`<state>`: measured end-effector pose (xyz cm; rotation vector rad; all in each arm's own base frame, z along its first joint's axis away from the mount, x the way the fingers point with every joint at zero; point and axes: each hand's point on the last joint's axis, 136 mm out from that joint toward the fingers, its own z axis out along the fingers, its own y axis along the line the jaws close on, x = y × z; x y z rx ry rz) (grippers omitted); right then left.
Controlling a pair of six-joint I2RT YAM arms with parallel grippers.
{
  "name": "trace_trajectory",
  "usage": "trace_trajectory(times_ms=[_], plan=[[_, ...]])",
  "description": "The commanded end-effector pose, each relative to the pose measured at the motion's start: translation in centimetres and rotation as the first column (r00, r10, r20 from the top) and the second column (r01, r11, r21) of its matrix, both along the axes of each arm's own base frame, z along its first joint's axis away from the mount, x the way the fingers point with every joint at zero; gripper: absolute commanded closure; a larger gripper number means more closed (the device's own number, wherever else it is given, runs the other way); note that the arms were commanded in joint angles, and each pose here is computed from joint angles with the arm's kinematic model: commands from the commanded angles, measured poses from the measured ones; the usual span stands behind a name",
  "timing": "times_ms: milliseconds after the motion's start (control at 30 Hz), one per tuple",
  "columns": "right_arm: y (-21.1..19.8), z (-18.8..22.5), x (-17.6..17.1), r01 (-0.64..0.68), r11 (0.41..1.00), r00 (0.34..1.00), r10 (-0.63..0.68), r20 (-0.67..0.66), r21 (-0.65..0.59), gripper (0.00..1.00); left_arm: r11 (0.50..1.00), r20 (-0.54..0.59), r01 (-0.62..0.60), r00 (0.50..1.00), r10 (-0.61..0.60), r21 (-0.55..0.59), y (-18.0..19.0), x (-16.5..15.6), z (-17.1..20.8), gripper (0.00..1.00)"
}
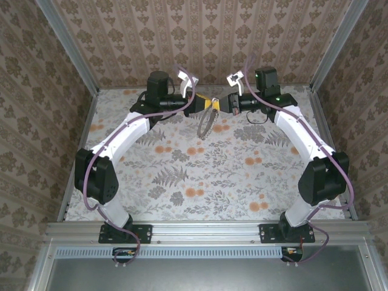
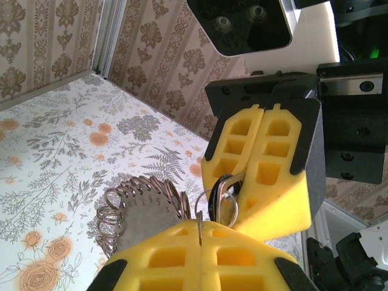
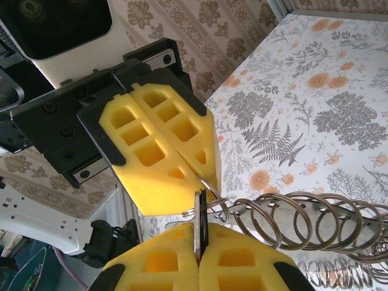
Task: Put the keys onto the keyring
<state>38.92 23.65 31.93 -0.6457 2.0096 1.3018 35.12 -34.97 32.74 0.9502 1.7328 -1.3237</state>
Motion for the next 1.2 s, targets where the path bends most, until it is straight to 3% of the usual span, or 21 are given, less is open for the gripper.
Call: trace_trajectory(times_ms=[0,633,1067,1167], plan=[[-0.5,0.7,0.6,0.006,1.000,1.000,-0.005,0.024,-0.005,1.00,0.999,0.030,0.034,0.999,-0.033,-0.017,0.1,-1.1,1.3,1.00],[-1.8,-0.4,-0.1,0.018,1.000,1.000,-0.018,0.005,-0.012,1.00,1.000,0.032,0.027,0.999,-0.026,-0.016,0.1,-1.0,1.5,1.00],[-1.7,1.4,0.2,0.018,1.000,0.999,-0.017,0.036,-0.006,1.00,1.000,0.027,0.021,0.999,-0.021,-0.010,0.2,-0.9,1.1,1.00],[-1.7,1.9,0.4,0.023,1.000,0.999,-0.023,0.045,-0.003,1.00,1.000,0.025,0.018,1.000,-0.018,-0.008,0.3,-0.9,1.0,0.95]])
